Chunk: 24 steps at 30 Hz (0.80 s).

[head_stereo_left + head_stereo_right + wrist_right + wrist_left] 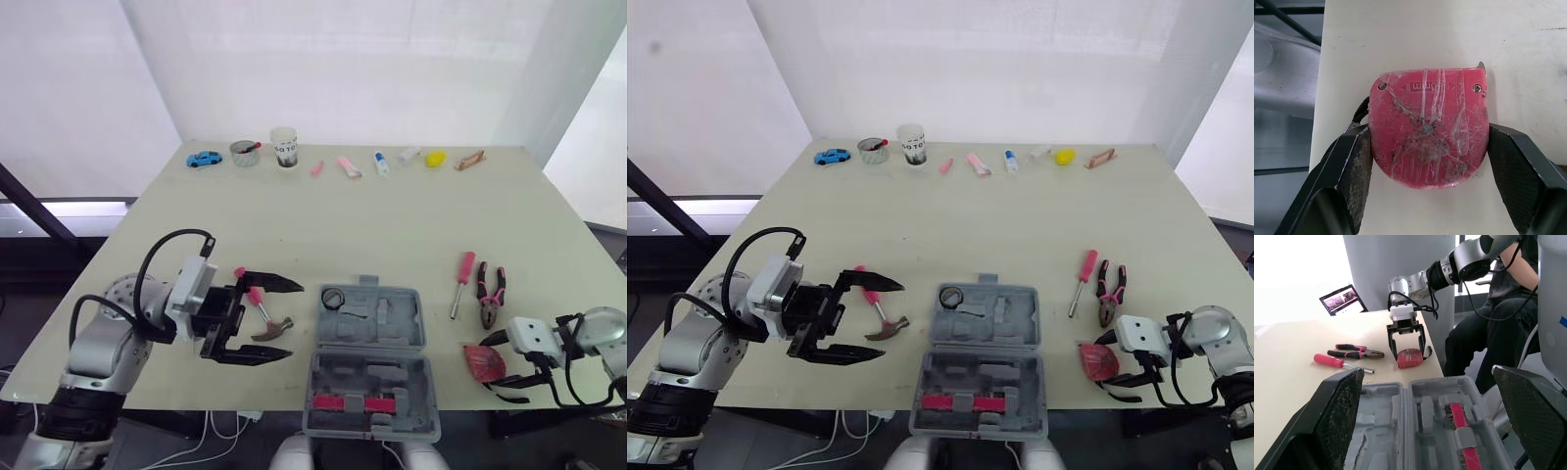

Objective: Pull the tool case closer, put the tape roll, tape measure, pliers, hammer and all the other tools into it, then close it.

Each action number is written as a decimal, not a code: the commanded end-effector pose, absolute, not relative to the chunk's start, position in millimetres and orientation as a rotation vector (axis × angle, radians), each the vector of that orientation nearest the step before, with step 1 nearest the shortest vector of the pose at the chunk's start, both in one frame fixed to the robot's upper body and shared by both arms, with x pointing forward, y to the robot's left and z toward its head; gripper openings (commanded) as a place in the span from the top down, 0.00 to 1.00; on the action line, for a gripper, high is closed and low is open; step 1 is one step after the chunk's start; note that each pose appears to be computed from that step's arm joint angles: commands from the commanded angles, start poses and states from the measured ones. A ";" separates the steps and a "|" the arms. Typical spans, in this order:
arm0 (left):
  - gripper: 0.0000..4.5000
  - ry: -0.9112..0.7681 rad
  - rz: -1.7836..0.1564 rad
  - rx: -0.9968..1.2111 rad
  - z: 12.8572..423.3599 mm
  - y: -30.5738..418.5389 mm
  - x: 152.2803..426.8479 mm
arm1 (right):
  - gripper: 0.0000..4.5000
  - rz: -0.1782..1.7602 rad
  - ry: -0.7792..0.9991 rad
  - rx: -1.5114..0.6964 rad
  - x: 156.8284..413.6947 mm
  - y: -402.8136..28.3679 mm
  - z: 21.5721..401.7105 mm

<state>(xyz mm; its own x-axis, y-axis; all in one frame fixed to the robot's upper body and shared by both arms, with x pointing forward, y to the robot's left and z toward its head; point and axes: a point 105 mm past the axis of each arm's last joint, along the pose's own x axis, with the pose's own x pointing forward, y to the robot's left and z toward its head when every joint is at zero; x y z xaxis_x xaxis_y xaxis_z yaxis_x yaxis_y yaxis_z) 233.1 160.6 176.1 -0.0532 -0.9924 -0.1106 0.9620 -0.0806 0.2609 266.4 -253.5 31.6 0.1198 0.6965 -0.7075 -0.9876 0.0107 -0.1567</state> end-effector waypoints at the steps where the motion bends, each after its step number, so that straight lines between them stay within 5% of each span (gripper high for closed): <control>1: 0.00 -0.164 -1.693 0.322 179.0 160.1 226.9 | 0.34 1.292 0.468 -0.766 278.3 -259.3 57.0; 16: 0.00 -0.186 -1.576 0.287 173.4 163.1 238.2 | 0.34 1.026 0.571 -0.906 305.4 -213.3 134.7; 24: 0.00 -0.187 -1.504 0.283 167.2 166.6 245.4 | 0.34 1.094 0.642 -0.997 323.1 -159.0 141.6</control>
